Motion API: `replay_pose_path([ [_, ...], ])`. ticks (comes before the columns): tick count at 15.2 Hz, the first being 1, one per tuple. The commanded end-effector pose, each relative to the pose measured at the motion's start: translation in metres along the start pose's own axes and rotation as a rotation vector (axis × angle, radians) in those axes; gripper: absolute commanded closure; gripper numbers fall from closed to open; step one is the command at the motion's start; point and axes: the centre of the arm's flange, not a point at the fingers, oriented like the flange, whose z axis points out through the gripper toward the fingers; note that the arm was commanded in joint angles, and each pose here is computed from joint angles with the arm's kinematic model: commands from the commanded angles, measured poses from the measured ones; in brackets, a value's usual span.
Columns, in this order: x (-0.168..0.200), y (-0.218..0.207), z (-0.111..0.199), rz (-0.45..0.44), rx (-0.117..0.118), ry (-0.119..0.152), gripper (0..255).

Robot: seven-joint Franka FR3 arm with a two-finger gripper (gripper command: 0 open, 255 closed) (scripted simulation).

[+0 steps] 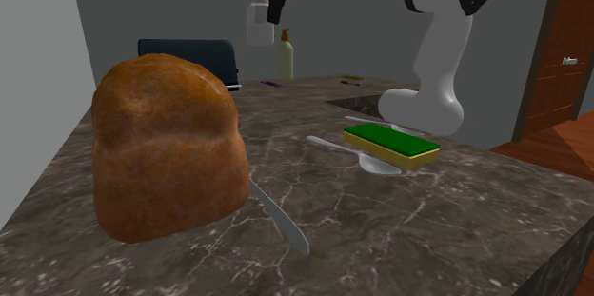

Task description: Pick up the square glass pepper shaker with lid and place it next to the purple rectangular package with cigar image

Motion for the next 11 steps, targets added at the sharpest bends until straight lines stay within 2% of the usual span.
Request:
replay_pose_path([
  [1, -0.014, 0.021, -0.005, -0.001, 0.000, 0.000, 255],
  [11, -0.088, 0.128, -0.027, -0.001, 0.000, 0.000, 255],
])
